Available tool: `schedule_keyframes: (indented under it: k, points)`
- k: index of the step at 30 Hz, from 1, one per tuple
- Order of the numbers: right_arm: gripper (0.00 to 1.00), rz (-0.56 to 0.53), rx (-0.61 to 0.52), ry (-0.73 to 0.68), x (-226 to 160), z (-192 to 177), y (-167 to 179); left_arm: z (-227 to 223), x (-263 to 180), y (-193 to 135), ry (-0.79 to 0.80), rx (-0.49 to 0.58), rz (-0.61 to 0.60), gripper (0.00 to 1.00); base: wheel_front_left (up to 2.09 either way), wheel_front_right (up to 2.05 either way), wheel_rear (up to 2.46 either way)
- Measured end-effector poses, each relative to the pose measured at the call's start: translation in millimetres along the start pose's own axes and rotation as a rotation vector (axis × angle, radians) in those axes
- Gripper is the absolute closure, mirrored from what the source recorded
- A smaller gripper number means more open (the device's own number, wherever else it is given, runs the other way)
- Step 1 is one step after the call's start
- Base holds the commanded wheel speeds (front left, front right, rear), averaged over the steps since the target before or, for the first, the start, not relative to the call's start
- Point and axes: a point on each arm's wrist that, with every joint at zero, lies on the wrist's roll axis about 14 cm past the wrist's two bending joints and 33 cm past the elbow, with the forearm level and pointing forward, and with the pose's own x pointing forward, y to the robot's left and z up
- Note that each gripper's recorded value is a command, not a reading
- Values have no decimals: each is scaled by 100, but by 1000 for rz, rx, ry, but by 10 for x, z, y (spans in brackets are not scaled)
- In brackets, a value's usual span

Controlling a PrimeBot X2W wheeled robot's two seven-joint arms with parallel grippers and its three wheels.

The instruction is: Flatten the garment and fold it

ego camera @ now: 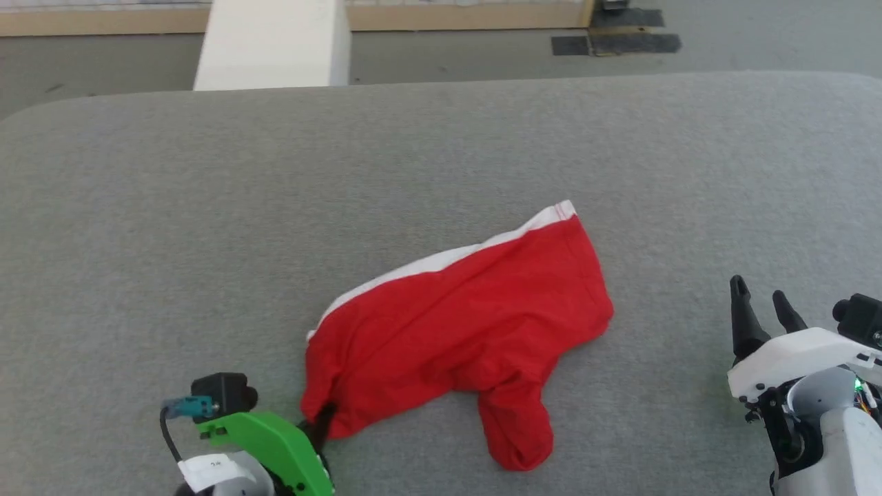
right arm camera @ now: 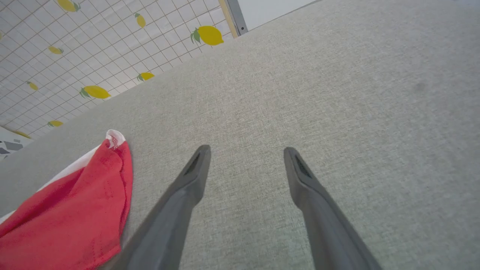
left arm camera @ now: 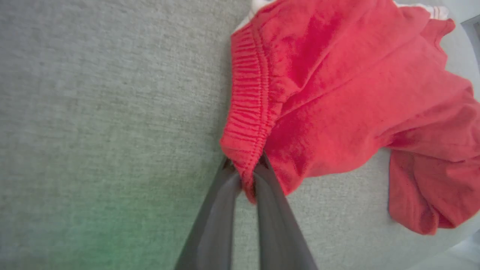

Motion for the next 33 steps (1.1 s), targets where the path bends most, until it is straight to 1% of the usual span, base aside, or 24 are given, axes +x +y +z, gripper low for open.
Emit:
schedule_keyframes:
  k: [1, 3, 6, 9, 12, 14, 15, 17, 18, 20, 24, 26, 30, 31, 32, 33]
  points:
    - [0, 10, -2, 3, 14, -7, 39, 5, -13, -26, -11, -35, -14, 0, 0, 0, 0]
    - [0, 26, -4, 7, 29, -11, 103, 53, -45, -47, -44, -65, -26, 0, 0, 0, 0]
    - [0, 40, -5, 1, 28, 12, 155, 259, -137, 58, -121, -60, 1, 0, 0, 0, 0]
    - [0, 45, -4, -2, 20, 26, 176, 634, -279, 168, -227, 23, 34, 0, 0, 0, 0]
    - [0, 46, -4, 0, 21, 18, 178, 1004, -349, 87, -299, 134, 28, 0, 0, 0, 0]
    - [0, 43, -4, 2, 19, 10, 167, 1092, -305, -8, -280, 195, 11, 0, 0, 0, 0]
    - [0, 40, -4, 3, 16, 6, 155, 1084, -263, -64, -254, 234, 1, 0, 0, 0, 0]
    - [0, 32, -3, 5, 10, -2, 122, 987, -151, -173, -185, 266, -30, 0, 0, 0, 0]
    - [0, 28, -2, 5, 9, -4, 107, 930, -103, -184, -153, 275, -33, 0, 0, 0, 0]
    - [0, 21, -3, 7, 2, -12, 76, 788, 8, -91, -74, 312, 4, 0, 0, 0, 0]
    - [0, 2, 0, 9, -14, -20, 5, 525, 166, 64, 42, 317, 38, 0, 0, 0, 0]
    - [0, -8, 2, 8, -23, -19, -34, 401, 225, 30, 81, 316, 20, 0, 0, 0, 0]
    - [0, -15, 3, 7, -29, -18, -60, 324, 277, 12, 97, 317, 6, 0, 0, 0, 0]
    - [0, -15, 3, 6, -28, -15, -60, 318, 282, 12, 96, 315, 4, 37, 0, 0, 0]
    - [0, -14, 4, 6, -28, -15, -58, 324, 284, 10, 87, 313, 2, 96, 0, 0, 0]
    - [0, -12, 3, 6, -26, -14, -50, 332, 288, -2, 75, 307, -4, 100, 0, 0, 0]
